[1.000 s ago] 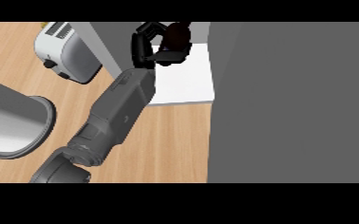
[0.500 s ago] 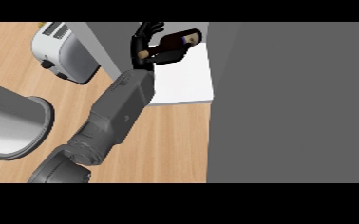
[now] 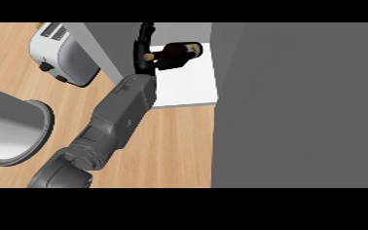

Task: Pick up the wine, place it into the cabinet and close the cabinet

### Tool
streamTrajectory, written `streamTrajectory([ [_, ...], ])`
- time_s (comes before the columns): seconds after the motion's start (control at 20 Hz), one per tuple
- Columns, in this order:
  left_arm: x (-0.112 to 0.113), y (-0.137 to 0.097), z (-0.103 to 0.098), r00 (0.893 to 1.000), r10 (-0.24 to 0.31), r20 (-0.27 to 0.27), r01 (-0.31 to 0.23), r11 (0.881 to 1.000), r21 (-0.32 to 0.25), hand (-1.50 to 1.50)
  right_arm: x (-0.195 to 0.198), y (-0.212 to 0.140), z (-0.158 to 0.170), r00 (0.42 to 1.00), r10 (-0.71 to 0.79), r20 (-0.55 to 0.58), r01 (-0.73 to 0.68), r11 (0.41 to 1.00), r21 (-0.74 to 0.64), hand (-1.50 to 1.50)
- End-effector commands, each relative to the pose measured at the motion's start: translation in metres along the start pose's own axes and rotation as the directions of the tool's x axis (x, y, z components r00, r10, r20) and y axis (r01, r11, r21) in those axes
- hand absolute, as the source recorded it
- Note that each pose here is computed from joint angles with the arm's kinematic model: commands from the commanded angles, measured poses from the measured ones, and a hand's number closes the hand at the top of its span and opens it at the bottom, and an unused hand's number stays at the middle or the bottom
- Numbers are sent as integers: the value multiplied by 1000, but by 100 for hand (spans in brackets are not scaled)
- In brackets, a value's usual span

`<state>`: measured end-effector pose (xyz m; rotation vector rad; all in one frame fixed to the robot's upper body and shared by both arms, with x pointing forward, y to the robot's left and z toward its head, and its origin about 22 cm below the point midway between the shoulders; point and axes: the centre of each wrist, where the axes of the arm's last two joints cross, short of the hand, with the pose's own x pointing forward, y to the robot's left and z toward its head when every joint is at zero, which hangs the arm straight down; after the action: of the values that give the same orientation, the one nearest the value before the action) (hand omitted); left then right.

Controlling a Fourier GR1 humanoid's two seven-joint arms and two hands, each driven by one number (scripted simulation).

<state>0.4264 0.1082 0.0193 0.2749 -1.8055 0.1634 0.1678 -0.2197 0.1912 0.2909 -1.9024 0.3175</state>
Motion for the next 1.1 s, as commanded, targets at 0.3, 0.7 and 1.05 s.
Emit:
streamTrajectory([
  [0.3, -33, 23, 20, 1000, -15, 4, 15, 998, 58, -150, 13, 3, 13, 1000, -5, 28, 4, 1000, 14, -150],
  [0.7, -24, 14, 16, 999, 25, 41, -26, 1000, 10, -150, -2, 2, 11, 999, -26, 41, 26, 1000, 2, -150],
  [1.05, -33, 18, 23, 998, 27, 52, -24, 998, -55, -150, 5, 3, 4, 999, -18, 28, 18, 1000, 21, -150],
])
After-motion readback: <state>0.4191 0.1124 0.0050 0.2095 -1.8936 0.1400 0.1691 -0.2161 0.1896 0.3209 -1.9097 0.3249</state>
